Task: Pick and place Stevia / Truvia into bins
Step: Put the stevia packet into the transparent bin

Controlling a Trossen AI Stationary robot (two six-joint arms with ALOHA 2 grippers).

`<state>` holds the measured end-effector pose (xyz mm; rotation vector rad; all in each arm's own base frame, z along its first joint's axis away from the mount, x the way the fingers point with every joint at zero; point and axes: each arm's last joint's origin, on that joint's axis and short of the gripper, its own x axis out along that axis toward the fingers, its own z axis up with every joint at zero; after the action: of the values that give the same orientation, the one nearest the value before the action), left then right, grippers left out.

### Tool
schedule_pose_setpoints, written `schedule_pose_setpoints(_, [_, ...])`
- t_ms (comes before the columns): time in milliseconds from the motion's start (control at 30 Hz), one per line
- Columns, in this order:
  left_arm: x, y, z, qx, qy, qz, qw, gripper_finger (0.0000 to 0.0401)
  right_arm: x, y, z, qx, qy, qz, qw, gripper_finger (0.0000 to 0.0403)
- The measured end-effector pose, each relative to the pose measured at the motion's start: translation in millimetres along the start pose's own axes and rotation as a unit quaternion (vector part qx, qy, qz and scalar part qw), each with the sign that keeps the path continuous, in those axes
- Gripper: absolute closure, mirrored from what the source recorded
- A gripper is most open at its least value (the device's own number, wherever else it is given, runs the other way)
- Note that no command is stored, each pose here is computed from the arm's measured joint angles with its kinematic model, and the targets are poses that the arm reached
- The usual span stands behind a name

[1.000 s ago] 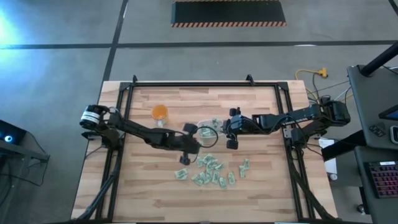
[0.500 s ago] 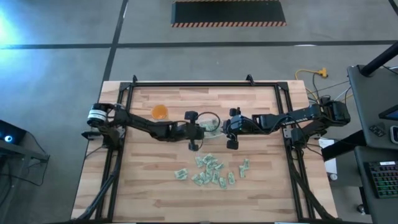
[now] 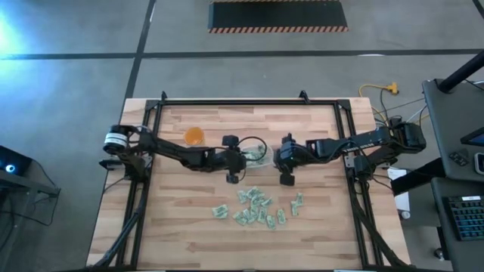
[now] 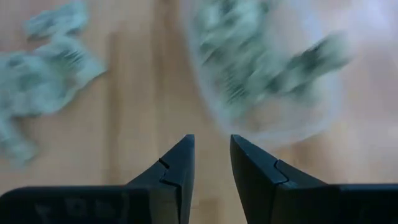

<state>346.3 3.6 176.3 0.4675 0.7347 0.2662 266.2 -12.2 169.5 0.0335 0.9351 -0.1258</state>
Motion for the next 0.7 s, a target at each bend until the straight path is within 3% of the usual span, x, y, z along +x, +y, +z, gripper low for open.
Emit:
schedule_pose_setpoints(200, [-21,-2,-8,-0.011,0.069,-0.029,0.997,0.0237,-2,14,-18,0.070,0.096,0.107,0.987,0.0319])
schedule_pose_setpoints(333, [-40,-5,-9,-0.020,0.089,-0.043,0.995,0.0237,-5,28,-26,0.075,0.132,0.118,0.981,0.0326])
schedule_pose_setpoints(700, [-70,-19,5,-0.012,0.044,-0.067,0.997,0.0237,-16,65,-45,0.114,0.215,0.119,0.963,0.0330])
